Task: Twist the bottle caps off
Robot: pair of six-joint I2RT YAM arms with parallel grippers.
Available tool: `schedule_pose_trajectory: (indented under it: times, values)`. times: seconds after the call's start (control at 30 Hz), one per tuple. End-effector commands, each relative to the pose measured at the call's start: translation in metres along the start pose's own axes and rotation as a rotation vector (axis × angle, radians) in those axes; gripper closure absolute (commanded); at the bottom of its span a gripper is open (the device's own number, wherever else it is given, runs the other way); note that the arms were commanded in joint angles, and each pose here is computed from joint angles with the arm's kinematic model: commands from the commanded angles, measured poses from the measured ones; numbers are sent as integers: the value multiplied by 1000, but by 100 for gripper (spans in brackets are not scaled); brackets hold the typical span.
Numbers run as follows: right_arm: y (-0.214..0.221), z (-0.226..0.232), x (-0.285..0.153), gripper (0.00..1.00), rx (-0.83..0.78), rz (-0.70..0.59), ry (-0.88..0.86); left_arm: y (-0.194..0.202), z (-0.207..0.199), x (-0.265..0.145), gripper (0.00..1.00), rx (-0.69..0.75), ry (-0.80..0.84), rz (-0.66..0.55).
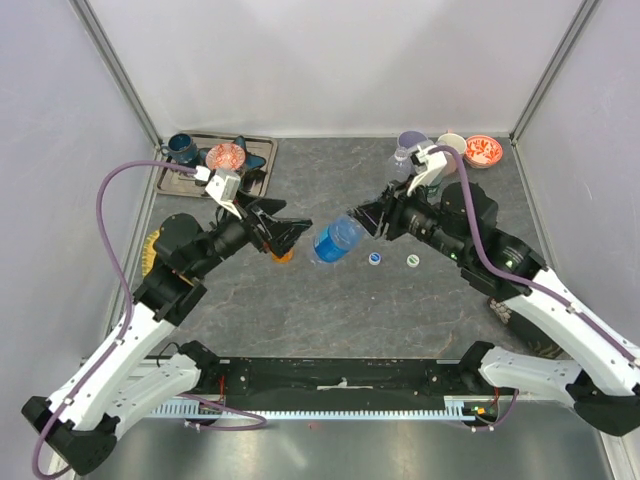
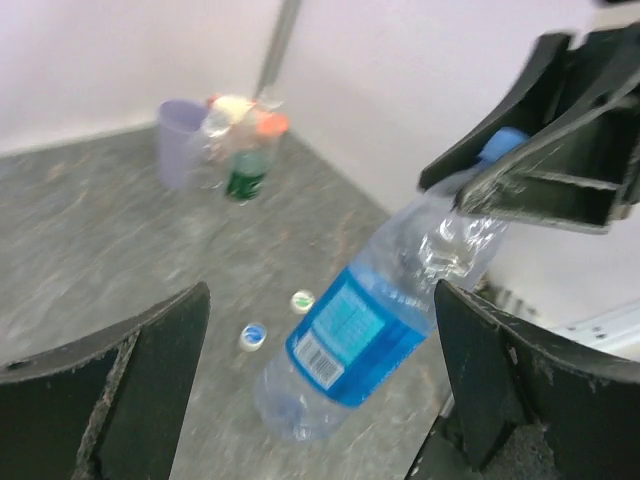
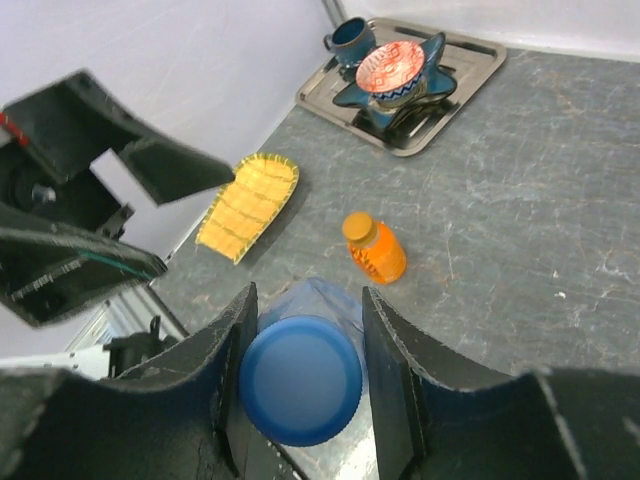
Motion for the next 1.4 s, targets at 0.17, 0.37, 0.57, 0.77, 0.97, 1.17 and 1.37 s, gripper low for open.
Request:
schedule_pose_trajectory:
  times: [0.17, 0.37, 0.57, 0.77, 0.97, 1.17, 1.37]
  values:
    - [-15, 32, -36, 100, 38, -26, -249, 3, -67, -5, 1, -71, 718, 239]
    - [-25, 51, -30, 100, 77, -45, -386, 15, -58, 11, 1, -54, 733, 362]
    - [-26, 56, -16, 100, 97, -54, -418, 30, -58, 15, 0, -47, 750, 407]
    - [-29, 60, -4, 100, 106, -58, -444, 41, -60, 14, 1, -16, 770, 437]
    - [-29, 61, 2, 100, 114, -63, -455, 50, -59, 13, 9, 22, 748, 455]
    - [-30, 63, 3, 100, 113, -66, -464, 56, -58, 12, 33, 42, 744, 473]
    - [-31, 63, 0, 100, 99, -58, -470, 56, -57, 12, 50, 61, 720, 464]
Point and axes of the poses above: each gripper's point midway between its finger pads, its own x axis out along the fingers, its own z axis along the line the jaws close on, y = z × x, the point moved 5 cm from there along -x, back along the fingers, and after that the axes turned 13 degrees about -x, right-handed, at the moved point
